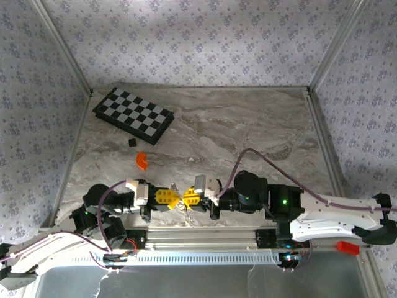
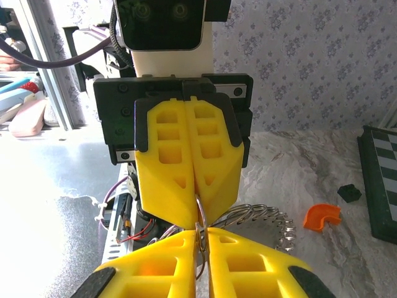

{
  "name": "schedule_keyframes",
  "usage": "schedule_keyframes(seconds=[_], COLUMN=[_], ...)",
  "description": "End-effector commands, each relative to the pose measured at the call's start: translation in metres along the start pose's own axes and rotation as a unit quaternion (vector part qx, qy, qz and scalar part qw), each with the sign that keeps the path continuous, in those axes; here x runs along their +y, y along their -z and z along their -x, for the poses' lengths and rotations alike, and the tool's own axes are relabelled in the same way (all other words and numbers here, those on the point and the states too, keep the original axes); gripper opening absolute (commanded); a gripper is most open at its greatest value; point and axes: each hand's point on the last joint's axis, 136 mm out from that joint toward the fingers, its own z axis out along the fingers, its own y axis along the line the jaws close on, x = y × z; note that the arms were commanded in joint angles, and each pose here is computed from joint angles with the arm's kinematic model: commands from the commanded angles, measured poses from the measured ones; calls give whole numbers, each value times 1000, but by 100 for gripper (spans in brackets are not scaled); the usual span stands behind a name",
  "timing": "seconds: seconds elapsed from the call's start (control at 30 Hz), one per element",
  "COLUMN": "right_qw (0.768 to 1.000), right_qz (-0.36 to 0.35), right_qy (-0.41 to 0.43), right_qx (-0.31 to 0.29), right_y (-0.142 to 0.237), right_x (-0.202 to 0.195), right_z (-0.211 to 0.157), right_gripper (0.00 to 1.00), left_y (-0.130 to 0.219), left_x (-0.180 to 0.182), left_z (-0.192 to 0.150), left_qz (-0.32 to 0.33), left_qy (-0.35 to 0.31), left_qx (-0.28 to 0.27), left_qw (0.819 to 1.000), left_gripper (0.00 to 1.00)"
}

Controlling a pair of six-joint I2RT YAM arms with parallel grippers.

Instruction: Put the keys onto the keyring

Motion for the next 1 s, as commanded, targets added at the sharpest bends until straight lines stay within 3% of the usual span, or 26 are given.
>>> schedule_keyframes(seconds=[0.0, 0.2, 0.3, 0.4, 0.5, 0.6, 0.97], right_qw=[1000, 1000, 999, 997, 994, 991, 972], right_qz=[-2, -25, -34, -39, -45, -44, -44], right_qy=[1, 0, 3, 20, 41, 58, 87], right_qx=[14, 16, 28, 55, 86, 116, 215], right_y=[-1, -1, 2, 9, 17, 23, 34], right_x=[-3, -13, -17, -19, -22, -23, -30], right_z=[-1, 1, -1, -4, -7, -11, -15], right_gripper=[10, 0, 0, 0, 0, 0, 0], left_y=[3, -1, -1, 3, 9, 12, 4], left_x=[-10, -10, -4, 7, 18, 25, 24], left_z=[42, 37, 30, 19, 11, 5, 7], left_qz=[-16, -21, -3, 32, 69, 87, 75], left_qy=[-29, -26, -24, -27, -34, -39, -40], left_qx=[-49, -34, -7, 44, 103, 146, 167], left_qw=[998, 999, 1000, 998, 992, 985, 982], left_gripper=[0, 0, 2, 24, 35, 36, 37])
